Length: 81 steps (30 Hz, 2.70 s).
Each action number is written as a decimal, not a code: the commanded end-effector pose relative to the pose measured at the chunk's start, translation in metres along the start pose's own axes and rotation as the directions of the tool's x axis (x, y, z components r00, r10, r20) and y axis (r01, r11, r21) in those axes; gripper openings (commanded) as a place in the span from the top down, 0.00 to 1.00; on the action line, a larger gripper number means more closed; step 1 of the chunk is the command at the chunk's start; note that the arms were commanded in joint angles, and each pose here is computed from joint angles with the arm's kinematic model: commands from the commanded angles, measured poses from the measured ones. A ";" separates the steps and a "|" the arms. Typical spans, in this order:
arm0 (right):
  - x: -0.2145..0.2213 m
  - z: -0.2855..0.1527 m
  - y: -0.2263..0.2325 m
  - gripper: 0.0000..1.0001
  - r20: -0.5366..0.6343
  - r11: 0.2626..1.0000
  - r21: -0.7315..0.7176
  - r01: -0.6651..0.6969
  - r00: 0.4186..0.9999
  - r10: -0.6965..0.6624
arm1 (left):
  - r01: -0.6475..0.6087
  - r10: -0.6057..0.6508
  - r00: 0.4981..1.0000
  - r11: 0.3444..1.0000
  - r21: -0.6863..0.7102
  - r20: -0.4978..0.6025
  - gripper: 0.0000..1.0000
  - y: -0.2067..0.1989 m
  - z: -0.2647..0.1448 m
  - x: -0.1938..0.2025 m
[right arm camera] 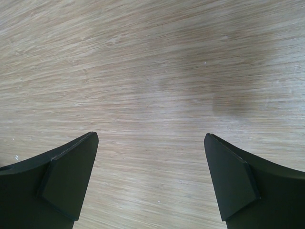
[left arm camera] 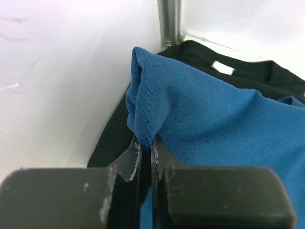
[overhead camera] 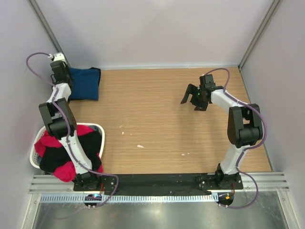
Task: Fold and stack the t-shirts
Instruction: Neatly place the folded tshirt to the corner, then reset both grippers
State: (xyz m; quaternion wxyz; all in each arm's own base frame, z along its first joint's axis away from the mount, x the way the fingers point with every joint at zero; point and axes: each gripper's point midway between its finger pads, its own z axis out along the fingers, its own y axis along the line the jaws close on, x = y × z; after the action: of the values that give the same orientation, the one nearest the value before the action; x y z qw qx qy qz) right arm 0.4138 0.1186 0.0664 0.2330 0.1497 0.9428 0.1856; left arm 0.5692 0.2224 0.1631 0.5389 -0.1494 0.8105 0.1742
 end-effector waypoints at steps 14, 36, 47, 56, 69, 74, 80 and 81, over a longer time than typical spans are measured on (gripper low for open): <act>-0.004 -0.002 0.005 0.00 0.007 1.000 -0.020 -0.005 1.000 0.005 | 0.114 -0.118 0.985 0.993 0.045 0.128 0.95 0.005 0.040 -0.034; -0.004 -0.037 0.036 0.00 0.132 0.978 -0.190 0.091 0.989 -0.067 | 0.264 -0.296 0.950 0.932 0.247 0.102 0.00 -0.017 -0.084 -0.031; -0.022 -0.134 0.058 0.00 0.413 0.945 -0.235 0.228 0.904 -0.116 | 0.294 -0.339 0.937 0.893 0.342 0.080 0.00 -0.067 -0.216 -0.013; -0.032 -0.242 0.058 0.00 0.647 0.943 -0.162 0.289 0.753 -0.120 | 0.398 -0.406 0.908 0.768 0.501 -0.100 0.00 -0.107 -0.318 0.003; 0.006 -0.247 -0.014 0.00 0.799 0.987 -0.146 0.073 0.597 0.074 | 0.498 -0.448 0.867 0.791 0.356 -0.218 0.00 -0.082 -0.355 0.070; 0.015 -0.225 -0.023 0.00 0.773 0.988 -0.147 0.043 0.628 0.088 | 0.487 -0.446 0.873 0.810 0.327 -0.198 0.00 -0.075 -0.352 0.078; 0.012 -0.219 -0.021 0.00 0.746 0.992 -0.122 0.045 0.663 0.061 | 0.487 -0.445 0.874 0.806 0.338 -0.198 0.00 -0.077 -0.354 0.079; 0.011 -0.219 -0.021 0.00 0.747 0.992 -0.119 0.047 0.663 0.058 | 0.487 -0.446 0.873 0.805 0.340 -0.195 0.00 -0.077 -0.354 0.079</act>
State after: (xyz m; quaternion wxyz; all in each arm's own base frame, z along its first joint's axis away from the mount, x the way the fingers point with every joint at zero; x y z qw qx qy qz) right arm 0.2831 0.0441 0.2004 0.5739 0.1956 0.7791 0.1589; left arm 0.2805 -0.0095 0.2009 0.5253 -0.2457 0.8037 -0.1335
